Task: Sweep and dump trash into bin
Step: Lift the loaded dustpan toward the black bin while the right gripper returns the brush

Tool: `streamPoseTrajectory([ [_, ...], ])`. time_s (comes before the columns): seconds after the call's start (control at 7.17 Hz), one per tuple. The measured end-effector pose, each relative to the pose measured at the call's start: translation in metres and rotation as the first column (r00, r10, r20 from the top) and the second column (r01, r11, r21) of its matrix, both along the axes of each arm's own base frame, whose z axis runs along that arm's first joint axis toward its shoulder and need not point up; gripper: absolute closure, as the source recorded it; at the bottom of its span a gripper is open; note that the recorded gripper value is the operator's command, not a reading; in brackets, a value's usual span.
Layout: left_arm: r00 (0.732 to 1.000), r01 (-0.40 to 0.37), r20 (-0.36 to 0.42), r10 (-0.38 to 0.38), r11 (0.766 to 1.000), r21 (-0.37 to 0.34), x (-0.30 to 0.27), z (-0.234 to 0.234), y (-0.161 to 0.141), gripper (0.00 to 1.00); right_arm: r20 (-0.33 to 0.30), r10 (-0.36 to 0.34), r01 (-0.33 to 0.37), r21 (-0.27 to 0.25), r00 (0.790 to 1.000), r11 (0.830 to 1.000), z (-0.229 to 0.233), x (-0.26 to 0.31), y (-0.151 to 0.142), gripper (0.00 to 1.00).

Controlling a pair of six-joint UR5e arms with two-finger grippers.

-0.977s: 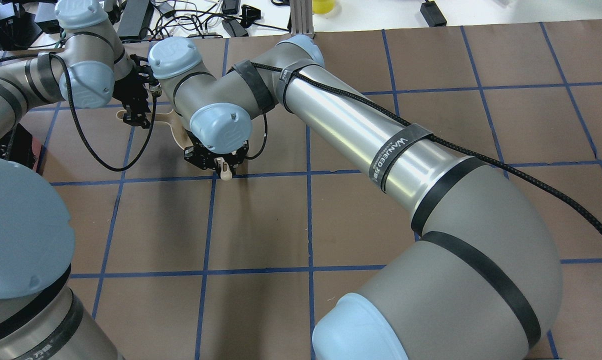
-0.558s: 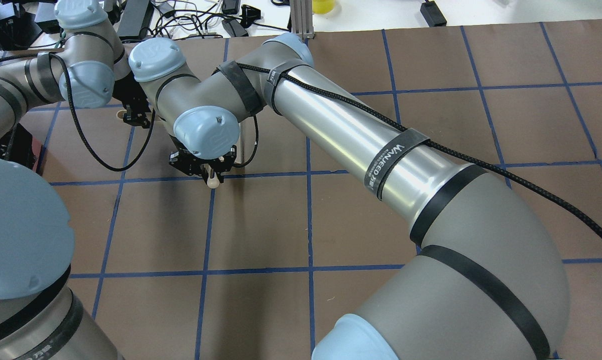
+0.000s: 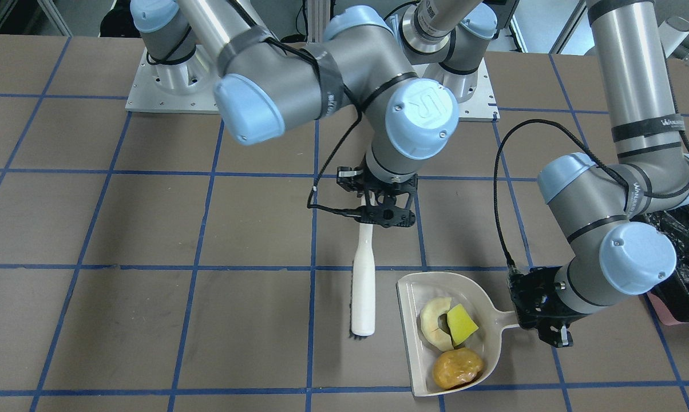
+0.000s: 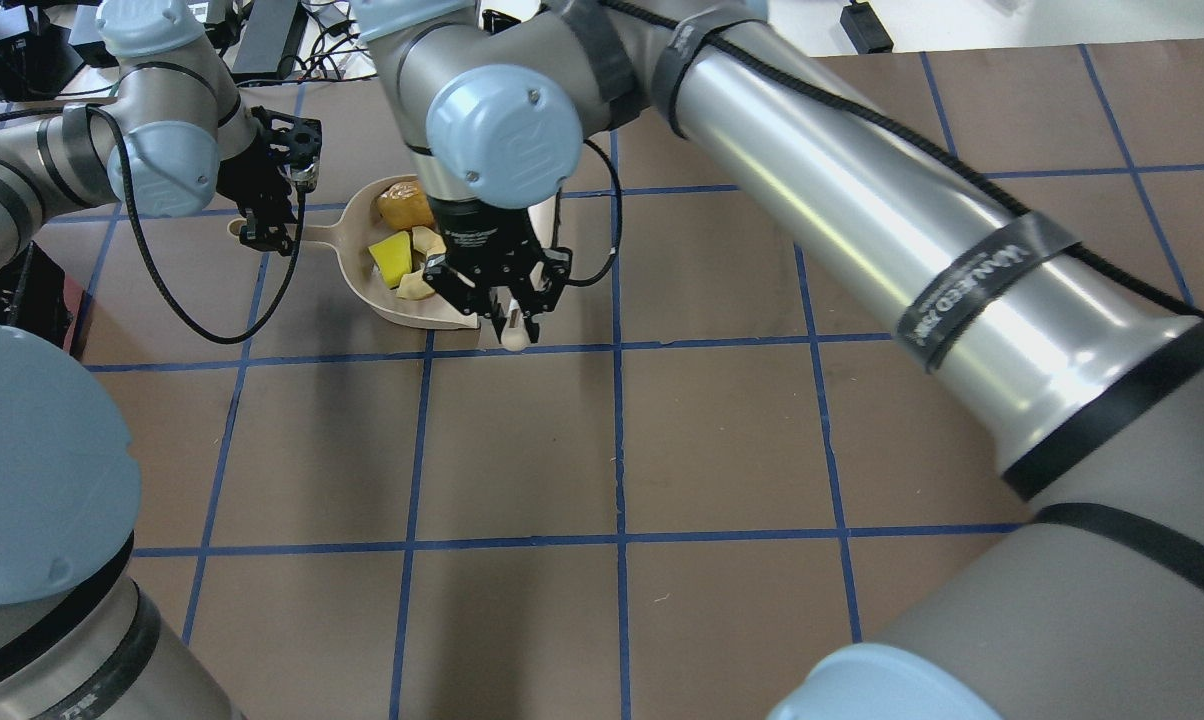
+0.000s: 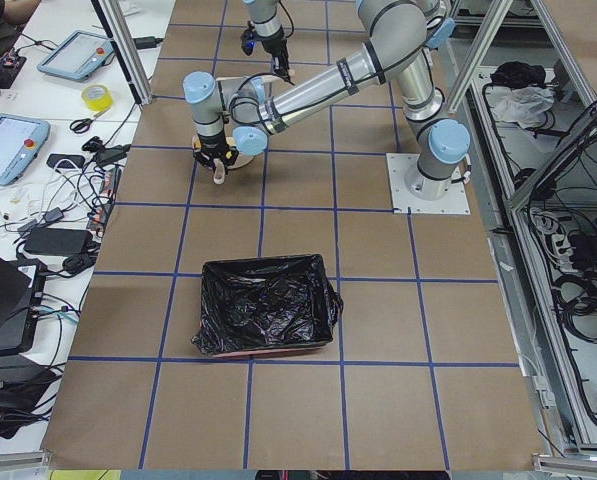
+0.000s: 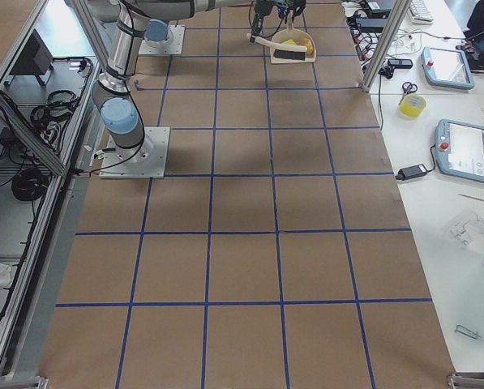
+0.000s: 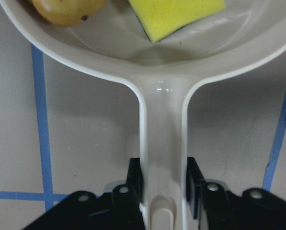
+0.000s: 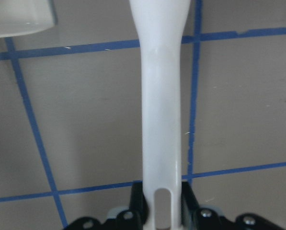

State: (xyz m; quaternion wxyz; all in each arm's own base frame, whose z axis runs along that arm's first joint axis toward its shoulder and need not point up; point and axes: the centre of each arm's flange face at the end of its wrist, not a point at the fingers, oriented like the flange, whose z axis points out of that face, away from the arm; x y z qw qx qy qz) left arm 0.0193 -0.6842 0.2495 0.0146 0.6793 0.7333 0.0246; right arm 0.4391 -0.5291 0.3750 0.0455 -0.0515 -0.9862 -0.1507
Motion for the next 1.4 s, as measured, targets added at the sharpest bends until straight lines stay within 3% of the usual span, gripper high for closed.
streamPoseTrajectory([
  [0.28, 0.999, -0.007, -0.047, 0.007, 1.0, -0.01, 0.007, 0.003, 0.002, 1.0, -0.025, -0.08, 0.081, 0.05, 0.996, 0.995, 0.056, -0.103, 0.027, 1.0],
  [0.56, 0.994, -0.046, -0.104, 0.043, 0.999, -0.028, 0.035, 0.015, 0.006, 1.0, -0.019, -0.086, 0.087, 0.057, 0.996, 0.995, 0.073, -0.233, 0.068, 1.0],
  [0.98, 0.992, -0.03, -0.121, 0.027, 0.999, -0.027, 0.099, 0.057, 0.027, 1.0, 0.094, -0.045, 0.047, -0.013, 0.995, 0.999, 0.057, -0.414, 0.065, 1.0],
  [1.12, 0.992, -0.002, -0.124, -0.001, 1.0, -0.024, 0.133, 0.074, 0.041, 1.0, 0.104, -0.013, 0.019, -0.054, 0.995, 0.998, 0.033, -0.458, 0.057, 1.0],
  [1.4, 0.988, 0.052, -0.144, -0.053, 0.999, -0.012, 0.225, 0.12, 0.08, 1.0, 0.048, 0.054, -0.048, -0.122, 0.997, 0.991, -0.039, -0.512, 0.031, 1.0],
])
